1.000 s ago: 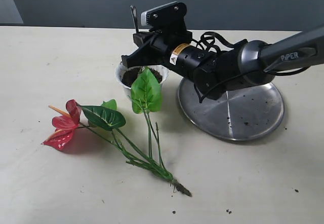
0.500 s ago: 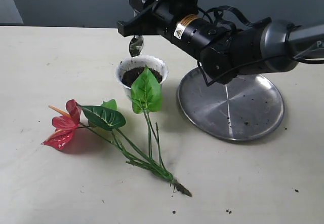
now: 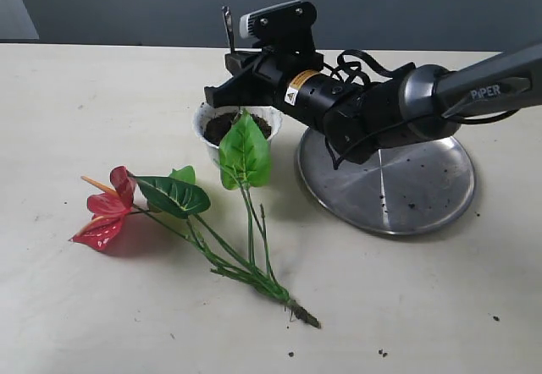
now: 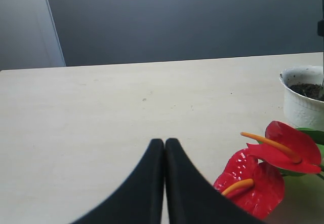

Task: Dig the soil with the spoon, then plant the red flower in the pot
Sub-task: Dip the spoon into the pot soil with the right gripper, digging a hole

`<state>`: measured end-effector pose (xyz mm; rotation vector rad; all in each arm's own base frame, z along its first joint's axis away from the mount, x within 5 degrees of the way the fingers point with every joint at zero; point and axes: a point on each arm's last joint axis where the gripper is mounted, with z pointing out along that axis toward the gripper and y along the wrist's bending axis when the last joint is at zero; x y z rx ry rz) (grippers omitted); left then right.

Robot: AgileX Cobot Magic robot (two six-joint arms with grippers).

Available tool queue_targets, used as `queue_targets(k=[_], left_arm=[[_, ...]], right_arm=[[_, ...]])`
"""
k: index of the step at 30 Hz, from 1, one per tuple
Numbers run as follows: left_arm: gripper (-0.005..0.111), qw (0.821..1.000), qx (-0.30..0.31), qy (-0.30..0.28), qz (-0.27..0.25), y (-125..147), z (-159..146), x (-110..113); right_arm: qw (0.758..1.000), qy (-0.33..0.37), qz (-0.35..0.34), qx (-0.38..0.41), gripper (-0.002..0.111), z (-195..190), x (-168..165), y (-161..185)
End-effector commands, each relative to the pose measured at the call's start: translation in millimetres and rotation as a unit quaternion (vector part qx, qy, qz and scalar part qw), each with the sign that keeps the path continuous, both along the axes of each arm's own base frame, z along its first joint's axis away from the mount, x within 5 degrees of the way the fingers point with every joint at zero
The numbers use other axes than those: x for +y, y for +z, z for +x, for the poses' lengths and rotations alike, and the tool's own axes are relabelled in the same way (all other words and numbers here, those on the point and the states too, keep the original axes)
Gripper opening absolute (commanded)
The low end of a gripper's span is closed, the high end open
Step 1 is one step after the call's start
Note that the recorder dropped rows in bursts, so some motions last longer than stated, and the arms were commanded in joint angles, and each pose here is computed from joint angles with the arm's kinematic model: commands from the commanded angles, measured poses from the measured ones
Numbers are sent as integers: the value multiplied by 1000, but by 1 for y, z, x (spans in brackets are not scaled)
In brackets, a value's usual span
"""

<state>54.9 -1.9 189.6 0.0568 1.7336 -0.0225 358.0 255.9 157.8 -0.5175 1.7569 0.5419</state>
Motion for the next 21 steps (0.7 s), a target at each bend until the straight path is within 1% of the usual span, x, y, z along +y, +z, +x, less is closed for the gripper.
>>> queue_targets(k=[1,7,10,12,16,18,21], left_arm=[[2,1000,-6,-3,-1,2,0,0],[2,1000,-6,-3,-1,2,0,0],[2,1000,-6,-3,-1,2,0,0],[2,1000,-6,-3,-1,2,0,0],[2,1000,-6,-3,-1,2,0,0],[2,1000,-6,-3,-1,2,0,0],[2,1000,-6,-3,-1,2,0,0]], right_arm=[[1000,2,4,2,-1,-1,0,-1],[995,6,61,-73,-1,-5,-2,46],[993,5,65,-94,-1,-7,-5,63],[993,5,68,-100,-1,-8,-6,68],[995,4,55,-86,-1,-7,-6,63],[997,2,36,-62,-1,-6,-6,53],[999,1,12,-29,-1,-3,-4,29]])
